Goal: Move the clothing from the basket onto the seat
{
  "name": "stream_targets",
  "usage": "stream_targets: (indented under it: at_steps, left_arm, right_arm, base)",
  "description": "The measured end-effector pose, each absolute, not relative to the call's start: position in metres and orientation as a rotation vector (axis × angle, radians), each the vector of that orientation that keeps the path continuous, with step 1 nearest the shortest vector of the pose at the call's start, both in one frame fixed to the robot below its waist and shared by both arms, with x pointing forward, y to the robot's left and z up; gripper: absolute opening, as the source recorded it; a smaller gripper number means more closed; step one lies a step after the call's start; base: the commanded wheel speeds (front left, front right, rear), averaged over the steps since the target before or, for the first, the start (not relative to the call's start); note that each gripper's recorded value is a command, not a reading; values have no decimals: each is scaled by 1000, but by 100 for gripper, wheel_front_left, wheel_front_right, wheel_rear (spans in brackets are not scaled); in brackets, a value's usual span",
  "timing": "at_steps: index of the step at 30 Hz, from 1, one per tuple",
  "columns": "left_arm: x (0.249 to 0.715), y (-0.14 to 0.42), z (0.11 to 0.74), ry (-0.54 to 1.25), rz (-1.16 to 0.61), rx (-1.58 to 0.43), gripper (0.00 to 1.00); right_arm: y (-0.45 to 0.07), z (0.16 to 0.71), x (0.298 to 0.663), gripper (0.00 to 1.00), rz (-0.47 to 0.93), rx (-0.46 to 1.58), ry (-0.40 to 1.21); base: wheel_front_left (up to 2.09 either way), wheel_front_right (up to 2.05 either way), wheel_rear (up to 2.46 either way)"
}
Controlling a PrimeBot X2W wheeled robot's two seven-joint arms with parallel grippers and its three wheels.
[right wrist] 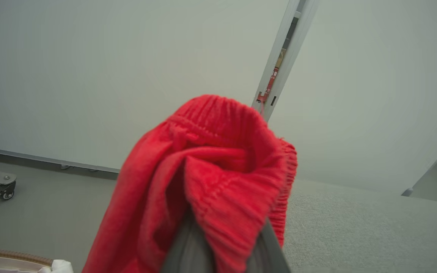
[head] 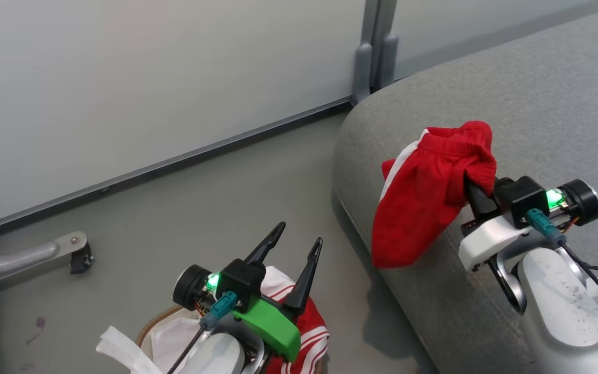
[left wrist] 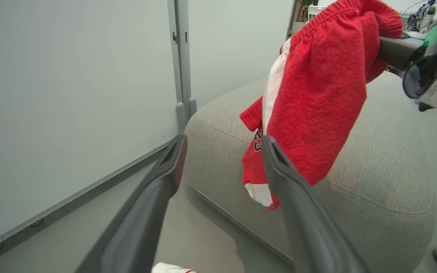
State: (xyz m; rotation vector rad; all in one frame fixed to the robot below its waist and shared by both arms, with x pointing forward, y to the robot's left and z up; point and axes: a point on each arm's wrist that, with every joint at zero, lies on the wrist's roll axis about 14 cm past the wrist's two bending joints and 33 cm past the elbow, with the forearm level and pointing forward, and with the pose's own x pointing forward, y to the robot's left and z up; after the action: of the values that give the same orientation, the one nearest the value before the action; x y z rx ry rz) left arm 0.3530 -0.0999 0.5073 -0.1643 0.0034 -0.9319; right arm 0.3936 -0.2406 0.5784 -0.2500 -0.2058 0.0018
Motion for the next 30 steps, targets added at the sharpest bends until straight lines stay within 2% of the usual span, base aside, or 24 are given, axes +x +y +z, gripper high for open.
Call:
stream_targets:
  at_steps: [6, 10, 14, 24, 30]
  left_arm:
    - [353, -119, 499, 26, -992, -174, 100]
    - [359, -126, 493, 35, -1010, -184, 100]
    - [368, -129, 484, 47, -1022, -190, 100]
    - [432, -107, 457, 33, -962, -168, 100]
    - [463, -83, 425, 55, -901, -157, 100]
  right_arm:
    - [-274, 577, 388, 0, -87, -264, -188]
    - [-290, 587, 401, 0, -123, -283, -202]
    - [-310, 610, 422, 0, -162, -326, -241]
    - [-380, 683, 496, 0, -272, -526, -332]
    - [-399, 661, 546, 0, -293, -528, -272]
  base:
    - [0, 0, 0]
    - [0, 0, 0]
    - [0, 0, 0]
    - [0, 0, 0]
    - [0, 0, 0]
